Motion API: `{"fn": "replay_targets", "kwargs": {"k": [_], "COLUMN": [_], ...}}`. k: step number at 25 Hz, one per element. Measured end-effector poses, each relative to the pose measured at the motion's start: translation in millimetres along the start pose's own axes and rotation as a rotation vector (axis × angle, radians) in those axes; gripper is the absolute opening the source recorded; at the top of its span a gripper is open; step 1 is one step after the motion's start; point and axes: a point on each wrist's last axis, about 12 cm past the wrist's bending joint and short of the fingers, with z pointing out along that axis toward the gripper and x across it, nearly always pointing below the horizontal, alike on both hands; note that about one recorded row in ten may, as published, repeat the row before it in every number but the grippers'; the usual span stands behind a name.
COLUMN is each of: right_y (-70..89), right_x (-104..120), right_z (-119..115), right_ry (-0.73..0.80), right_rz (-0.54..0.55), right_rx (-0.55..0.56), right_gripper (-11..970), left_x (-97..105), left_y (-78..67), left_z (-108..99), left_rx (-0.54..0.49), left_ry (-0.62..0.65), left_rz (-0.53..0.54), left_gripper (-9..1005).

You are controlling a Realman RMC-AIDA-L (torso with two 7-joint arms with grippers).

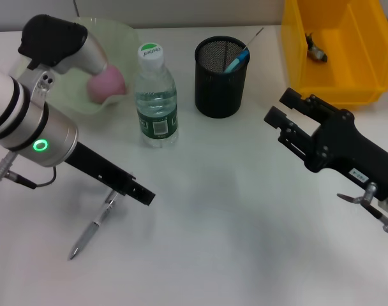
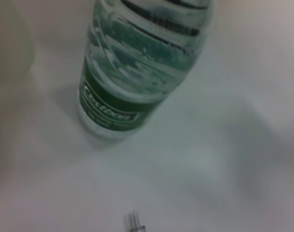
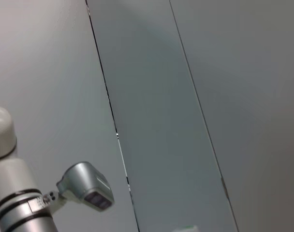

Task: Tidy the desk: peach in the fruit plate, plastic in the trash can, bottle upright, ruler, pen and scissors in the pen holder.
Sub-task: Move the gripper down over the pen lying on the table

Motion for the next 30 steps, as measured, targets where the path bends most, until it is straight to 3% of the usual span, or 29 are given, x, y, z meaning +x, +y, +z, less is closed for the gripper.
{"fn": "replay_targets", "kwargs": {"k": [30], "right_y": [-3.7], "right_x": [-0.7], "right_z": [16.8], "right_ry": [0.029], "right_rz": [-0.01], "right_rx": [-0.031], "right_gripper": [479], "left_x": [-1.5], "left_y": [11.5], "left_z": [10.2], "left_rx": [-0.067], "left_ry": [0.078], "left_rz": [-0.008], "left_gripper": [787]}}
